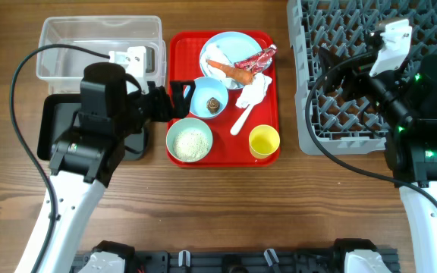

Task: Sort waste into correct bins and load items into the dishwasher rack
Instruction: 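Move the left gripper over the green rice bowl on the red tray, then grasp the green rice bowl rim with the left gripper and lift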

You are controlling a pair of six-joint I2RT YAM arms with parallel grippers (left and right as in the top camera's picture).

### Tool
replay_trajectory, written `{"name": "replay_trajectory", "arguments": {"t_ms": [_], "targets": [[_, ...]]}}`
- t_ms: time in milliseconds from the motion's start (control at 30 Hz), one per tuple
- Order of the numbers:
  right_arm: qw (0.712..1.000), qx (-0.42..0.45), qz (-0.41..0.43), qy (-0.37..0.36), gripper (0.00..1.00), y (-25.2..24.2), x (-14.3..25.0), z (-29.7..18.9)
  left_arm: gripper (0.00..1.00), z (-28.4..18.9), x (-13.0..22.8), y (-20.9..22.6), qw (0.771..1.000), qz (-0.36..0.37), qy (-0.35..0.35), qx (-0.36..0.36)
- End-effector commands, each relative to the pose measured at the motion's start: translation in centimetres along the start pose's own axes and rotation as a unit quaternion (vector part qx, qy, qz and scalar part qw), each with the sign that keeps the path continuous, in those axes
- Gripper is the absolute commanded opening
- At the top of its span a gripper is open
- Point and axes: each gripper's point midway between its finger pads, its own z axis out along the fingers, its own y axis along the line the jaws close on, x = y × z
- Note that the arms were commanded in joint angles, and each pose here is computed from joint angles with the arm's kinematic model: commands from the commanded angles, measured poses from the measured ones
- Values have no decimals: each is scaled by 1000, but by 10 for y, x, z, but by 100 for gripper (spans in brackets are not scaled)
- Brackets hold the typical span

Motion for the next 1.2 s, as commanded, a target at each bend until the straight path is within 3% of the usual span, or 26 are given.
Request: {"name": "replay_trajectory", "arguments": {"t_ms": [0, 133, 300, 367, 533, 633, 833, 933, 1167], "targets": [[1000, 5, 4, -8, 100, -1, -9, -1, 99, 17, -14, 1, 1000, -10, 7, -18], [1000, 6, 9, 4, 100, -1, -3, -1, 96, 38, -3, 10, 995, -8, 59, -81], [999, 5, 18, 27, 100, 0, 8, -1, 80, 82, 85, -6, 972, 26, 213, -98], [999, 5, 20, 32, 100, 0, 10, -2, 67, 93, 110, -8, 962, 12, 244, -122], [999, 5, 24, 42, 100, 0, 16, -2, 56, 110, 154, -2, 940, -13, 303, -160], [999, 5, 24, 42, 100, 0, 16, -2, 47, 118, 173, 10, 926, -33, 322, -197], [998, 5, 28, 53, 100, 0, 21, -2, 44, 132, 199, 33, 905, -39, 348, -242], [998, 5, 29, 56, 100, 0, 23, -3, 41, 138, 200, 36, 905, -37, 346, -245], [998, 7, 31, 61, 100, -1, 25, -2, 24, 142, 197, 43, 909, -29, 327, -256]]}}
